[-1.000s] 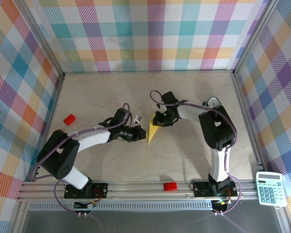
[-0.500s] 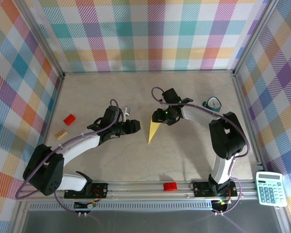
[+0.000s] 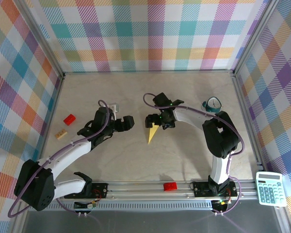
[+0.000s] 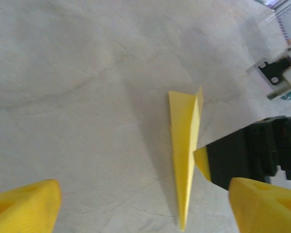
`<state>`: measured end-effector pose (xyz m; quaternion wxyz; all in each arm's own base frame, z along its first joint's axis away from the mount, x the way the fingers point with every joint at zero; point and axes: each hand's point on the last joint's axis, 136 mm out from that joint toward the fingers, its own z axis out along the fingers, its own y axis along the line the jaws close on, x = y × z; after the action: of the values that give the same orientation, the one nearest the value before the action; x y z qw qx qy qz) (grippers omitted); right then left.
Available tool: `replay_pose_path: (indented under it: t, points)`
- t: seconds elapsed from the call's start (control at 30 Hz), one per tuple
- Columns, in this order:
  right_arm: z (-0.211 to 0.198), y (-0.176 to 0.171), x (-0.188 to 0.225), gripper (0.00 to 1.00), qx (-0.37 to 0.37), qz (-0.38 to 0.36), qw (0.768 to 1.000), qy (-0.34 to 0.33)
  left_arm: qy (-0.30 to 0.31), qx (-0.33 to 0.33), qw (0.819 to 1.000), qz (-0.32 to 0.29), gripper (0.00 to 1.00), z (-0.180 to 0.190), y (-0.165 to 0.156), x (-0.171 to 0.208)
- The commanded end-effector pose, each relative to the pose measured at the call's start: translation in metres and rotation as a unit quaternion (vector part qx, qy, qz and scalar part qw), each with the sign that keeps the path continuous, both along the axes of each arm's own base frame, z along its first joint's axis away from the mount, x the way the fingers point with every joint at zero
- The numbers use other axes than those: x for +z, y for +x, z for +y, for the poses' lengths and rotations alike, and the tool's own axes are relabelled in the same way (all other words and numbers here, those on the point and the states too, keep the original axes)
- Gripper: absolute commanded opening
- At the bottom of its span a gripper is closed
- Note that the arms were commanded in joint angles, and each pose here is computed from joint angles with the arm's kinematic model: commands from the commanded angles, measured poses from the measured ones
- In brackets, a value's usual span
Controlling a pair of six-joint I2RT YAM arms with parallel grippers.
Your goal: Fold a paper plane with a square sheet of paper (fold left side to right side)
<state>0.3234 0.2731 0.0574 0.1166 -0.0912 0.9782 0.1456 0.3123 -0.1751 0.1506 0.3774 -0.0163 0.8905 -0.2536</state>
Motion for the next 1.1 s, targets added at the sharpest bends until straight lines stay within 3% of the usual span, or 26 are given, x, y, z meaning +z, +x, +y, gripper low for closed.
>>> replay_pose_path:
  t: [0.0,0.47,0.83,1.07]
  points:
    - [0.000,0.000,0.006,0.99,0.000,-0.005,1.000,-0.023,0.033,0.018,0.999,-0.007,0.99,0.019,-0.003,-0.002]
    - [-0.004,0.009,0.010,0.99,-0.070,0.006,0.995,-0.072,0.045,0.046,0.997,-0.033,1.00,0.041,-0.011,-0.001]
    - [-0.001,0.021,-0.006,1.00,-0.084,0.020,0.990,-0.109,0.061,0.039,0.997,-0.027,1.00,0.043,-0.014,-0.008]
    - [0.005,0.022,-0.016,0.84,-0.077,0.033,0.990,-0.110,0.061,0.037,0.997,-0.022,1.00,0.042,-0.014,-0.012]
